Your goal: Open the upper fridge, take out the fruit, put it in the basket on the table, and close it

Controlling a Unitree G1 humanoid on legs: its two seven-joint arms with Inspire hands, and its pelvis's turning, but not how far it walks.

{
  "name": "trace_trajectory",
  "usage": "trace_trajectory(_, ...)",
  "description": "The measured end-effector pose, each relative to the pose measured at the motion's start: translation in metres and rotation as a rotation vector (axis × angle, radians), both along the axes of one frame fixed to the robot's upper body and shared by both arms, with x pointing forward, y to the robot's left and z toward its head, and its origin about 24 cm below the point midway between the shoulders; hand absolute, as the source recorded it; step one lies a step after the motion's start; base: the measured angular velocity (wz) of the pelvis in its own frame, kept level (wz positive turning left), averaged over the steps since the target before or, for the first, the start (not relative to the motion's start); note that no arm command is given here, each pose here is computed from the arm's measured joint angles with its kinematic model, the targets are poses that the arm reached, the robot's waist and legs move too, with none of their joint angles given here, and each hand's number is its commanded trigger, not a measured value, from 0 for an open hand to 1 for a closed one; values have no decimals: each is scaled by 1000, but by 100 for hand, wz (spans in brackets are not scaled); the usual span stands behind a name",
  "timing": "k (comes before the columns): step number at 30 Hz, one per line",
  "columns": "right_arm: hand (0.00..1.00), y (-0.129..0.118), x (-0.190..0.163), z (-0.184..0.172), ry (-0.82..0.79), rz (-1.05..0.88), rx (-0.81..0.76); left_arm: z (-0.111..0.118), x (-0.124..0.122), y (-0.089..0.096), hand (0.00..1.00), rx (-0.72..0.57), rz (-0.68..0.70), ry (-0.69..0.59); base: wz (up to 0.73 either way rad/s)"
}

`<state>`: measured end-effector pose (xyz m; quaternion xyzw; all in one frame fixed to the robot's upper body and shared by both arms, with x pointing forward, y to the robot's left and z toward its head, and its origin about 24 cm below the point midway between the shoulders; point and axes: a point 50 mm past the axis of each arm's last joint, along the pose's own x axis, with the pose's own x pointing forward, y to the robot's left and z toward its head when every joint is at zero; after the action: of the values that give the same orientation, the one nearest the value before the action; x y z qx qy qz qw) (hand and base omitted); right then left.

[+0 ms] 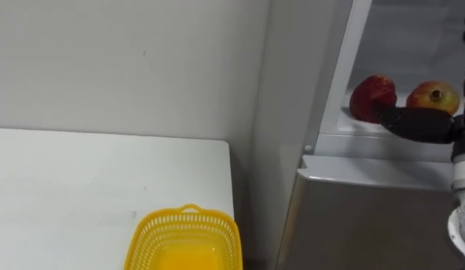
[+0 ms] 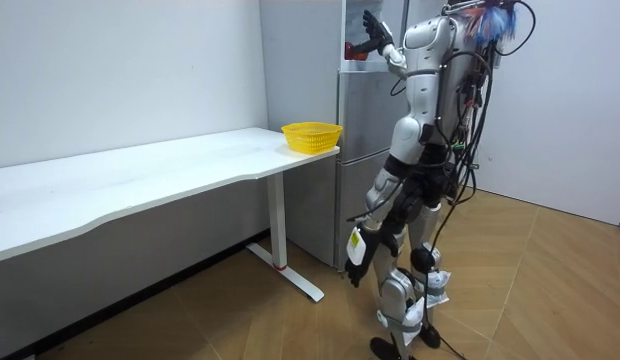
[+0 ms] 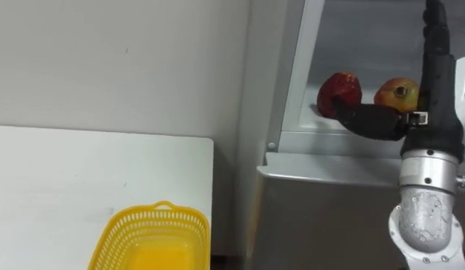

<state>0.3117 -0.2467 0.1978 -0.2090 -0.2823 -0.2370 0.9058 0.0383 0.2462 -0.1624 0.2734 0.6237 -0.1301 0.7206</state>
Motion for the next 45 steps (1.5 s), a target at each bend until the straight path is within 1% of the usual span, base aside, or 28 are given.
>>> trace_trajectory(5,0,-7,9,-2,58,-12,-23,1,2,4,0,3,6,-2,2)
trace_trajectory(14,0,-6,16,-3,92,11,-26,4,7,13,0,10,-4,-2,1)
trace_trajectory(18,0,-6,17,-2,100,22,-38,5,4,16,0,10,25,-1,2)
trace_trajectory(31,0,-6,23,-1,139,62,-59,6,0,16,0,7,31,-5,3)
trace_trajectory(36,0,-9,24,-5,170,91,-30,8,11,15,0,0,9,-39,0)
trace_trajectory(40,0,-9,27,-11,209,147,6,8,10,15,0,4,13,-33,0)
trace_trajectory(45,0,-13,30,-21,274,219,121,8,6,17,0,22,29,-1,0)
